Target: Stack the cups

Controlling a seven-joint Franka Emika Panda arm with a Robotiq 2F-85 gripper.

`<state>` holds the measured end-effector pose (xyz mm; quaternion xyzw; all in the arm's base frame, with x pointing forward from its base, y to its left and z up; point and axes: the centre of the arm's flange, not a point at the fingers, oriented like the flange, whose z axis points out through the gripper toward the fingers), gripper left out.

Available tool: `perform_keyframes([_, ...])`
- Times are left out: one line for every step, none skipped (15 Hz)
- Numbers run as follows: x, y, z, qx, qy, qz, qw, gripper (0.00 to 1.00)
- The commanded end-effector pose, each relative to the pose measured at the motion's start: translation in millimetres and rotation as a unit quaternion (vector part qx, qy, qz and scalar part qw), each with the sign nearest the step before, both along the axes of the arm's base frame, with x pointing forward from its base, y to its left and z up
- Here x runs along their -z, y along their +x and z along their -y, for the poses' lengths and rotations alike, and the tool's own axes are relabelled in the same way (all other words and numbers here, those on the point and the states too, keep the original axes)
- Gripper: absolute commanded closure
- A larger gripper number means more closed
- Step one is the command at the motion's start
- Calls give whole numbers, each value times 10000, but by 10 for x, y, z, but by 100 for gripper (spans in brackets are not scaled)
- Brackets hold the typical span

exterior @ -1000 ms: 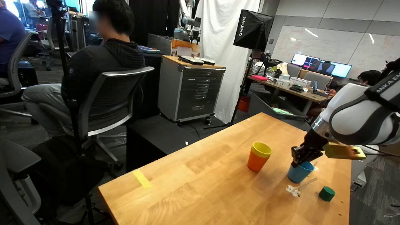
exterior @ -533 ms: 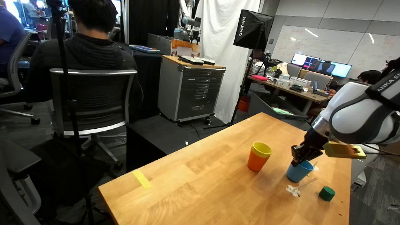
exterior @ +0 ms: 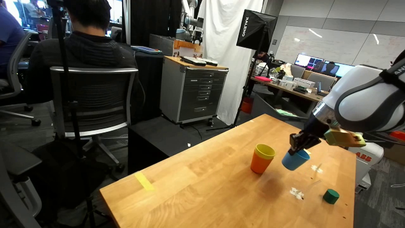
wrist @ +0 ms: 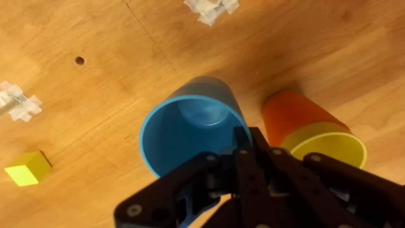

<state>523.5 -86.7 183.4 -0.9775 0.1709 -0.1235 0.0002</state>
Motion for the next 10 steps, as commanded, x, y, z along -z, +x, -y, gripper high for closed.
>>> perform_keyframes([-526,149,-184,-81,-125,218,9997,98])
perform_keyframes([-636,186,-218,-107,-111,253,9996,98])
perform_keyframes([-719,230,-250,-138,-108,257,9995,98])
perform_keyframes([-791,256,-275,-161,-92,215,9996,98])
perform_keyframes([-864,308,-313,-216,-65,164,9996,98])
perform_keyframes([-922,337,-341,-256,-52,108,9996,98])
perform_keyframes([-970,370,-367,-303,-47,53,9995,98])
perform_keyframes([-1011,394,-390,-341,-31,15,9994,98])
perform_keyframes([-1037,409,-410,-363,-12,-11,9993,98])
perform_keyframes([-1061,435,-437,-388,10,-26,9992,98])
